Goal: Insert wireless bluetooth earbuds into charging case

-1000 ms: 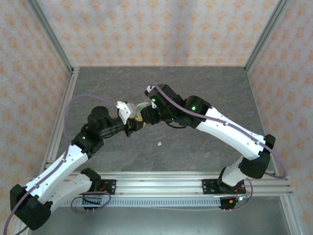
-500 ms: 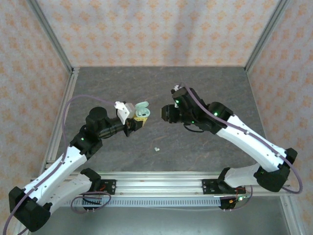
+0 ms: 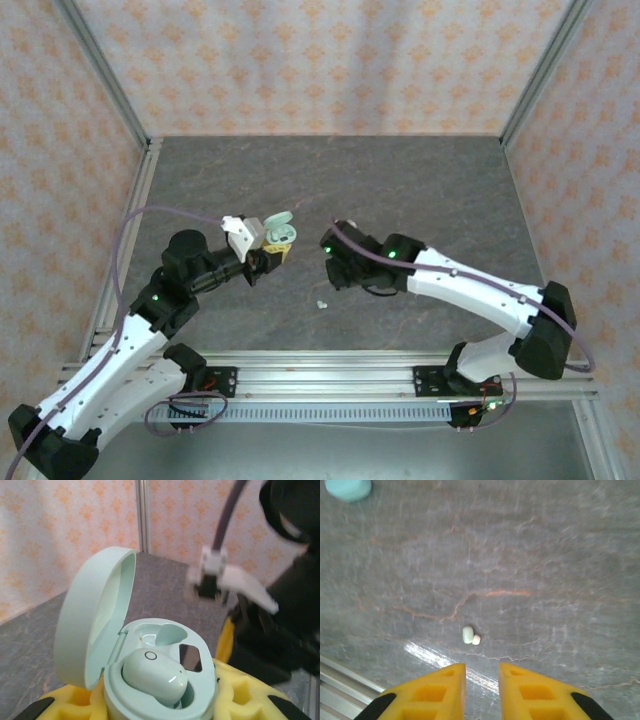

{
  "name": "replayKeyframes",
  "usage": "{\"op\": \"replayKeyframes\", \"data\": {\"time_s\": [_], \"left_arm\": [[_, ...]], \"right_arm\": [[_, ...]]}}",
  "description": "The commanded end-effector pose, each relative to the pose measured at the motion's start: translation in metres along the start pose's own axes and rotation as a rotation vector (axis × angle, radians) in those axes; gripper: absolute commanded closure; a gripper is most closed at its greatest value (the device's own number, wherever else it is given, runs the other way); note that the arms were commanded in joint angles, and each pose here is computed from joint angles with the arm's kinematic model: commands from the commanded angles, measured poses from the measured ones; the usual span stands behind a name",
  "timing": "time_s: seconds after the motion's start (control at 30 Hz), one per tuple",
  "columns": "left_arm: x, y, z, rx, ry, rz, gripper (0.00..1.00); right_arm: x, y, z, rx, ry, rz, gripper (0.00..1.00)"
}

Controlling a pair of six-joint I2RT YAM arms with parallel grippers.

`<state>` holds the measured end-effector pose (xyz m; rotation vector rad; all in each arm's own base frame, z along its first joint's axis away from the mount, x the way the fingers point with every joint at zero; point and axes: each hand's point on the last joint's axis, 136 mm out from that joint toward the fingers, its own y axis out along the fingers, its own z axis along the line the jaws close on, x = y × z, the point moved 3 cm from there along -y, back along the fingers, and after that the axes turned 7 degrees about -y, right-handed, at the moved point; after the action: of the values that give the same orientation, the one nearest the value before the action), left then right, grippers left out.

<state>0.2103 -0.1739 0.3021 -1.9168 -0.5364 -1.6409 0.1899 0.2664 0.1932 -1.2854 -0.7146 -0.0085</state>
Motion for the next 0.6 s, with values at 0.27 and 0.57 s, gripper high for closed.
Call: {"op": "replayKeyframes", "data": {"time_s": [0.27, 0.57], "left_arm": [[0.000, -0.037, -0.005, 0.082, 0.028, -0.022, 0.92], [0.001, -0.047, -0.005, 0.106, 0.034, -0.031, 0.92]], "right_arm": [[-0.030, 0.095, 0.024, 0.005, -0.006, 0.165, 0.77], [-0.041, 0.127, 0.031, -0.066, -0.113, 0.293, 0.77]]}}
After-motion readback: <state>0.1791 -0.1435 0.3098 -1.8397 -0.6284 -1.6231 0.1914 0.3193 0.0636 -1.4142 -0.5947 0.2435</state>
